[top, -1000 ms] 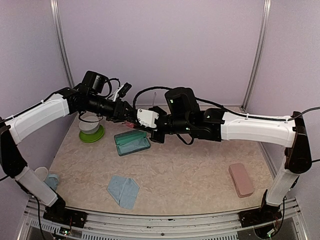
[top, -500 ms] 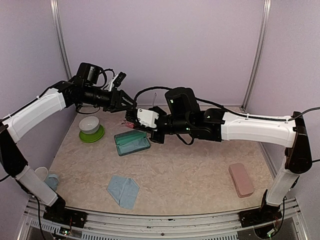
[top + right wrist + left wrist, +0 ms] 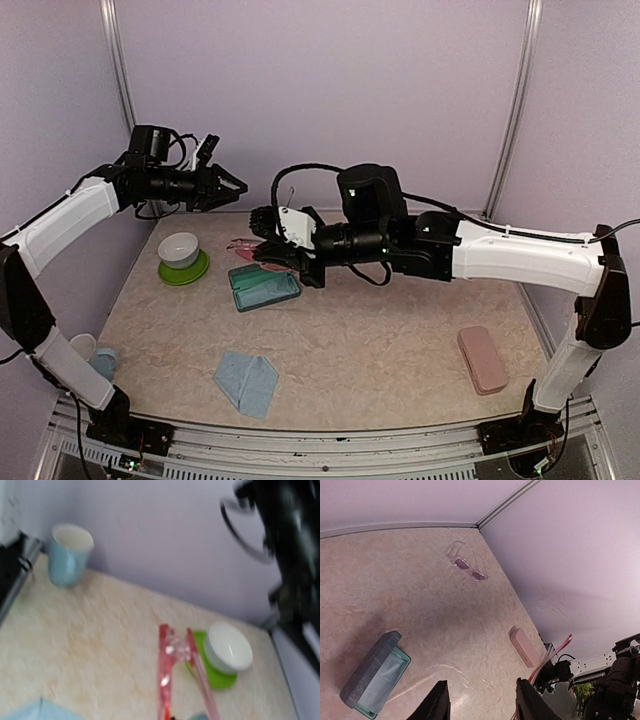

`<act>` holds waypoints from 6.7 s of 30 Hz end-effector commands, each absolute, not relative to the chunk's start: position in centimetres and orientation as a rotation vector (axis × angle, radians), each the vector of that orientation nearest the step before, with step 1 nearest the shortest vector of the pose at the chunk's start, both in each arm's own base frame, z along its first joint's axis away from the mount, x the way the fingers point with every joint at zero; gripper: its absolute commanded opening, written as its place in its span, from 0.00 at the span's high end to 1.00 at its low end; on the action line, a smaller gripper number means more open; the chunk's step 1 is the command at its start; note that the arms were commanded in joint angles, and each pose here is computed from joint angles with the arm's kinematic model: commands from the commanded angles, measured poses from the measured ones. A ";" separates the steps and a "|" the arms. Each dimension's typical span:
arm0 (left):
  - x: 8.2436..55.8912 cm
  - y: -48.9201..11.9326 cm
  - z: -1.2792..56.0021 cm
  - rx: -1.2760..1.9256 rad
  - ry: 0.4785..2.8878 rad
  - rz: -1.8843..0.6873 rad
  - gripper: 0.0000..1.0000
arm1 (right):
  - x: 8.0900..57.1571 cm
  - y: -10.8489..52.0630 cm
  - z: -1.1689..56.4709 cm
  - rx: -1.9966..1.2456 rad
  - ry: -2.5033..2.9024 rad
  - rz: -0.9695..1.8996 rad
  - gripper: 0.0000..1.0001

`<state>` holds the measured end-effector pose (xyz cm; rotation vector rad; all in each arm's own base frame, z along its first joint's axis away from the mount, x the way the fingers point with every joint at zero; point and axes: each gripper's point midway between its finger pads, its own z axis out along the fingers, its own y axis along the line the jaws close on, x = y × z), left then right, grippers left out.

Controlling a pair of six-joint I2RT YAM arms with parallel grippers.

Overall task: Organize the sunglasses
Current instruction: Fold the left temple of the sunglasses on the sunglasses, then fold the right temple of the sunglasses on the sunglasses, then place the sunglasses in the sunglasses case.

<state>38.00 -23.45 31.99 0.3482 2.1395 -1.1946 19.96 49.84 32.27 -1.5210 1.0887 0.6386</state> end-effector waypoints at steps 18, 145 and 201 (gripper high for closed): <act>33.0 -28.3 31.6 0.634 2.044 -1.562 0.55 | 16.8 53.6 39.5 -1.505 0.776 0.773 1.00; 35.9 -12.3 31.9 0.015 2.055 -0.804 0.01 | 31.3 53.9 17.5 -1.648 1.318 0.054 1.00; 32.4 -10.2 28.5 -0.123 2.170 -0.718 0.01 | 37.9 57.6 7.4 -1.635 1.358 -0.087 1.00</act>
